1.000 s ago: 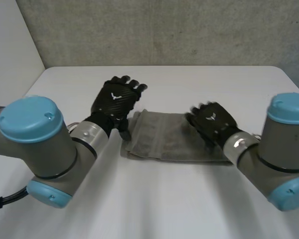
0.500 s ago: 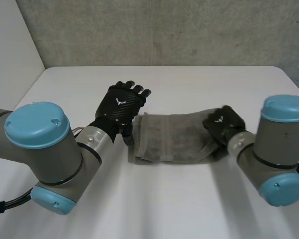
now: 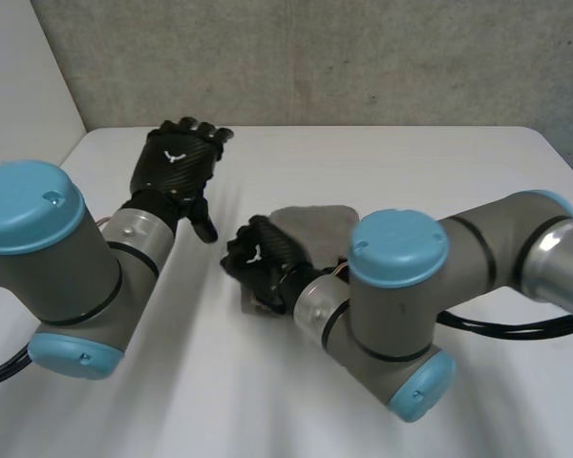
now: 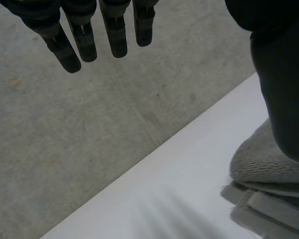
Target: Fold the towel.
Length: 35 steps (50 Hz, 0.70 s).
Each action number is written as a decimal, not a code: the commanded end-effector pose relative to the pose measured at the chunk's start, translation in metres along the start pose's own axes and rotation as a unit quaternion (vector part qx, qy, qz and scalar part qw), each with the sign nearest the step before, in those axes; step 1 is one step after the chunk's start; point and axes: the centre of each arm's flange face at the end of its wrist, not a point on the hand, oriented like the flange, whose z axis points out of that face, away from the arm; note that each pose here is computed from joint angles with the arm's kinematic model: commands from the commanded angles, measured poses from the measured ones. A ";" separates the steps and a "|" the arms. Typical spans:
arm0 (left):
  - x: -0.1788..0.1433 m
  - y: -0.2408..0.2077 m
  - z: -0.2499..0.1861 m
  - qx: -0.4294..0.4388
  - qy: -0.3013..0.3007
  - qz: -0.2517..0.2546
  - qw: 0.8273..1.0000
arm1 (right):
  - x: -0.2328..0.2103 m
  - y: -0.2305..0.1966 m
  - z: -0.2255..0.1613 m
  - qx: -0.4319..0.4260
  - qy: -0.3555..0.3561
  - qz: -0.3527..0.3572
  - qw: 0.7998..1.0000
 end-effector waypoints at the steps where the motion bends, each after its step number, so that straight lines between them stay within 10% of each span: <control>1: -0.012 0.000 0.004 0.001 -0.018 -0.015 1.000 | -0.016 0.015 0.019 -0.006 -0.012 0.005 1.000; 18: -0.011 -0.001 0.005 0.004 -0.018 -0.027 0.999 | 0.012 -0.007 -0.032 -0.017 0.012 0.102 0.995; 26: -0.003 -0.007 0.013 0.015 -0.002 -0.115 0.993 | 0.091 0.035 -0.074 -0.097 0.121 0.284 0.946; 35: 0.050 0.029 0.019 -0.039 0.057 -0.130 0.989 | 0.102 0.067 -0.064 -0.119 0.144 0.335 0.924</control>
